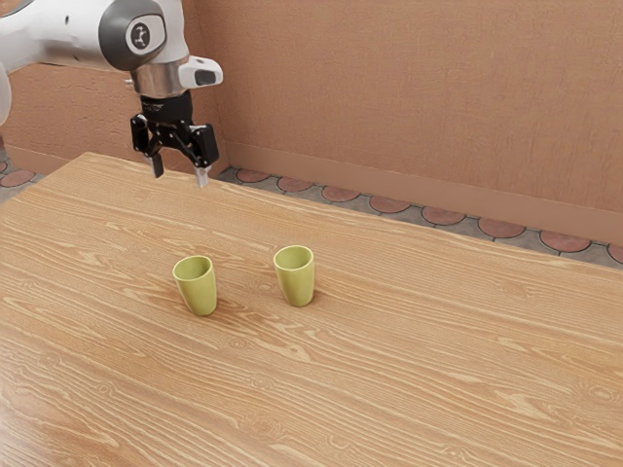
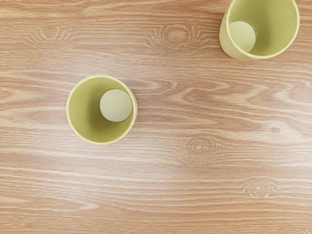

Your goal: Place the left cup onto the right cup

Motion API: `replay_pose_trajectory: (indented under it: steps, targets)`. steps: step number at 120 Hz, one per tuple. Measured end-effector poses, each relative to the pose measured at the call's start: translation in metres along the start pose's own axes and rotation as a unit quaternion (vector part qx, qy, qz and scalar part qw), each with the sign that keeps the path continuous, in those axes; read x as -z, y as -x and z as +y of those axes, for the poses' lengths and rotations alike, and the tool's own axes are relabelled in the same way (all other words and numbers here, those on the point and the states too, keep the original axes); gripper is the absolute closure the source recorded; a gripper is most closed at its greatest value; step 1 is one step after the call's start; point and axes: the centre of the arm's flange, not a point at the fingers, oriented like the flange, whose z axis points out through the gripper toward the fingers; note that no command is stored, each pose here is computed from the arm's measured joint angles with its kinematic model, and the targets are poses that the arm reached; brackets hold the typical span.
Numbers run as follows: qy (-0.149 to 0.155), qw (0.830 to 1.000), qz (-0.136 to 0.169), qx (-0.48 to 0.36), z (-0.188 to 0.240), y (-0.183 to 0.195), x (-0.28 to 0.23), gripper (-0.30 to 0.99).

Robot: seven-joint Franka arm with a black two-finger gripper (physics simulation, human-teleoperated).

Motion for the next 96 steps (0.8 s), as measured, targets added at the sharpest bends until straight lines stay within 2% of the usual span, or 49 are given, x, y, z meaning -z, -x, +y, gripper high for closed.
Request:
replay_pose_trajectory:
  steps: [20, 54, 96]
  targets:
    - [-0.002, 1.000, 0.002, 0.001, 0.004, -0.002, -0.003, 0.00]
    - [0.002, 0.999, -0.044, 0.014, -0.007, -0.003, -0.086, 0.00]
    - [-0.002, 0.999, -0.037, 0.017, -0.007, -0.005, -0.151, 0.00]
